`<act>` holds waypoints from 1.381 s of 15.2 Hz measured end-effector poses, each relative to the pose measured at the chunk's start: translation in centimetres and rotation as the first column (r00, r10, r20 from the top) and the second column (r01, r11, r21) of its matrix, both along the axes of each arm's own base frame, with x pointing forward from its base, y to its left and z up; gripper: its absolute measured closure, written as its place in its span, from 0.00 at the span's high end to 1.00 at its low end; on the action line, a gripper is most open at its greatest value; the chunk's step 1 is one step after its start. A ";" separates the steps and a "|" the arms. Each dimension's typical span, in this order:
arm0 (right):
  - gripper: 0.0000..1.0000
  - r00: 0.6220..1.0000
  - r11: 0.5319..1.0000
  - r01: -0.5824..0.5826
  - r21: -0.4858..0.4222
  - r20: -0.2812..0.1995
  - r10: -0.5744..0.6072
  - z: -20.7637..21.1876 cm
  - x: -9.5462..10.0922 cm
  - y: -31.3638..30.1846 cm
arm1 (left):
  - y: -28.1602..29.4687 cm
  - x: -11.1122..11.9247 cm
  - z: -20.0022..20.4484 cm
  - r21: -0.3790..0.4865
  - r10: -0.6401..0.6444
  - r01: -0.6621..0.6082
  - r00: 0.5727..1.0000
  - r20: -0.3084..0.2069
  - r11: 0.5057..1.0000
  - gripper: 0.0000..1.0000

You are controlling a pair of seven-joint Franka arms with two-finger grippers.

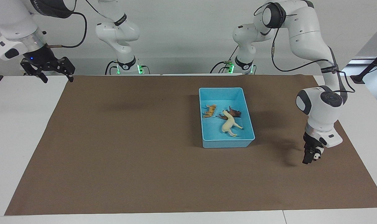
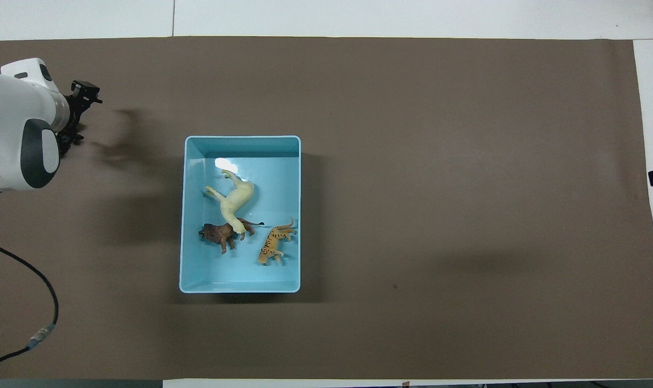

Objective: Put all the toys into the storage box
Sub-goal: 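Reach the left gripper to the panda figure and grasp it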

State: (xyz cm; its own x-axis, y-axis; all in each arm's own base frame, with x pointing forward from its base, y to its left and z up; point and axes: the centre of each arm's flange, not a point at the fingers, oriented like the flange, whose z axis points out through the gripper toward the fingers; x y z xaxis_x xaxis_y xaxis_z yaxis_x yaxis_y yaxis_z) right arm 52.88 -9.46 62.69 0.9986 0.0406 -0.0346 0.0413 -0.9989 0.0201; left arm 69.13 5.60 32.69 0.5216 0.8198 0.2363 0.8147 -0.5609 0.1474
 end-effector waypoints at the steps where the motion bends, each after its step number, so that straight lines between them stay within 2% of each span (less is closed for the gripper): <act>1: 1.00 1.000 1.000 0.000 0.000 0.000 0.000 0.0 0.0 0.0 | 0.1 0.1 0.2 0.006 -0.016 0.016 1.000 -0.014 1.000 1.00; 3: 1.00 1.000 1.000 0.000 0.000 0.000 0.000 0.0 0.0 0.0 | 0.2 0.3 1.1 0.015 -0.039 0.040 0.998 -0.039 0.999 1.00; 6: 1.00 1.000 1.000 0.000 0.000 -0.001 0.000 0.0 0.0 0.0 | 0.6 0.8 2.3 -0.010 -0.011 0.011 1.000 -0.026 1.000 1.00; 9: 1.00 1.000 1.000 0.000 0.000 -0.001 0.000 -0.1 0.0 0.0 | 1.8 1.1 2.7 -0.073 0.111 -0.109 0.993 0.027 0.991 1.00; 13: 1.00 1.000 1.000 -0.001 0.000 -0.002 0.001 -0.1 0.0 0.0 | 4.5 1.3 3.3 -0.136 0.291 -0.276 0.951 0.108 0.952 1.00; 16: 1.00 1.000 1.000 -0.001 0.000 -0.002 0.001 -0.1 0.0 0.1 | 7.2 0.6 2.2 -0.153 0.367 -0.349 0.924 0.111 0.925 1.00; 21: 1.00 1.000 1.000 -0.002 0.000 -0.002 0.002 -0.1 0.0 0.1 | 7.3 -0.7 -0.5 -0.202 0.445 -0.414 0.883 0.148 0.888 1.00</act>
State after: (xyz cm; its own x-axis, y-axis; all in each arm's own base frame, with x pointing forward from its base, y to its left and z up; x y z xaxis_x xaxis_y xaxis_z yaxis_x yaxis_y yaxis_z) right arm 52.88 -9.37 62.59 0.9984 0.0422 -0.0369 0.0429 -0.9989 0.0196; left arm 68.41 12.87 32.14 0.0693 0.9877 0.1402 0.9189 -0.1179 0.3765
